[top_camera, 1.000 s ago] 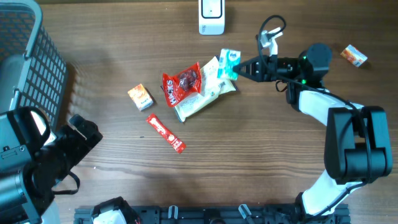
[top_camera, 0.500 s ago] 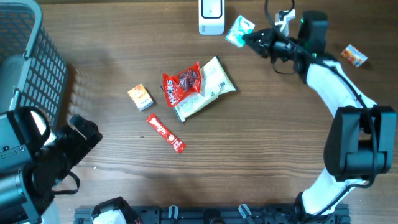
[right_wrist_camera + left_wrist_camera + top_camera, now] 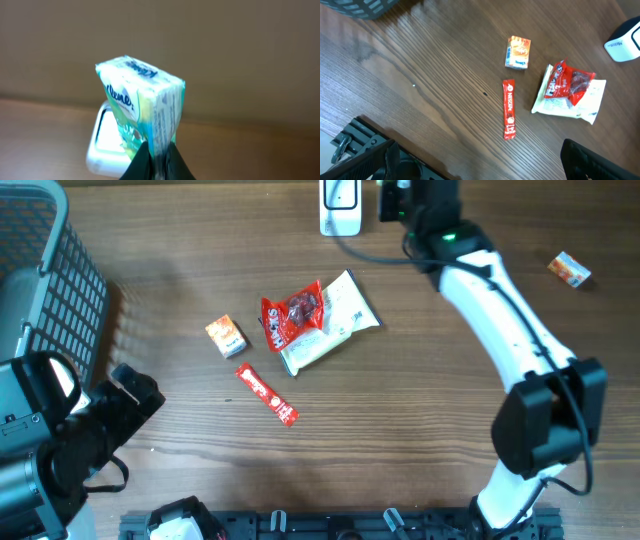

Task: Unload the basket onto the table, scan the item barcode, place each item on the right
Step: 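Hold the Kleenex pack in front of the white scanner, then carry the Kleenex pack to the right edge beside the orange pack, release, then move the right gripper back over the white wipes pack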

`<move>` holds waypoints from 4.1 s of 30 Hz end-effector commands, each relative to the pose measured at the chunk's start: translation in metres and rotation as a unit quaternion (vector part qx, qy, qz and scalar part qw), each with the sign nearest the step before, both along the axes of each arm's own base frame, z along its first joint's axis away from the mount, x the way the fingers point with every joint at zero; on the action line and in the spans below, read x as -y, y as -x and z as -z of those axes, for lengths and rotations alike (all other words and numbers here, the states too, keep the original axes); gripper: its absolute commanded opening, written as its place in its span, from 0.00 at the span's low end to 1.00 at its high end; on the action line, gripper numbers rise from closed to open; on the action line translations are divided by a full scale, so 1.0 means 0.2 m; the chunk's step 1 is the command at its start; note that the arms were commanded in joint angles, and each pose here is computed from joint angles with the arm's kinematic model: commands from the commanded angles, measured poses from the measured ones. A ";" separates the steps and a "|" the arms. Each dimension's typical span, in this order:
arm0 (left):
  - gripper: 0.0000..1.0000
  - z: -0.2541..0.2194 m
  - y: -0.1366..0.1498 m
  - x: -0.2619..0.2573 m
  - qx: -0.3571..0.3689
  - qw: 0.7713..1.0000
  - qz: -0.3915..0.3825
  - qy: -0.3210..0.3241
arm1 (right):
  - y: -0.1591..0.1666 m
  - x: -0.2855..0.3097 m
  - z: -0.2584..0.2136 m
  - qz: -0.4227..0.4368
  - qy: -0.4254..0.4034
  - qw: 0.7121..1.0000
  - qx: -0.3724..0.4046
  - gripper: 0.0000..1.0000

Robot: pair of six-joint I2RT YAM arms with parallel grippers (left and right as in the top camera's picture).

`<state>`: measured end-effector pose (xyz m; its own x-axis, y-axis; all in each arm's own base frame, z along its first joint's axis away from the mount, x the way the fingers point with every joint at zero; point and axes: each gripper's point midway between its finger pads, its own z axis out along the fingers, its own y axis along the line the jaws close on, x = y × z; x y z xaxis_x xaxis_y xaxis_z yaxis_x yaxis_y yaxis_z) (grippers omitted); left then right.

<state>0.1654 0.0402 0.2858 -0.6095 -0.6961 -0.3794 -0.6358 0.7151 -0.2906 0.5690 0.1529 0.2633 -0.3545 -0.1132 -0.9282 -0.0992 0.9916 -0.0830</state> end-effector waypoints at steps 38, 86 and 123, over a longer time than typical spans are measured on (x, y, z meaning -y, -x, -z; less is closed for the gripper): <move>1.00 0.00 0.00 -0.01 0.000 1.000 -0.010 -0.001 | -0.32 0.36 0.25 0.152 0.366 0.914 0.084 0.04; 1.00 0.00 0.00 -0.01 0.000 1.000 -0.010 -0.001 | 0.50 2.01 0.77 0.439 0.059 0.853 -0.276 1.00; 1.00 0.00 0.00 -0.01 0.000 1.000 -0.010 -0.001 | 0.92 -0.87 0.81 -0.197 0.051 0.928 -0.314 1.00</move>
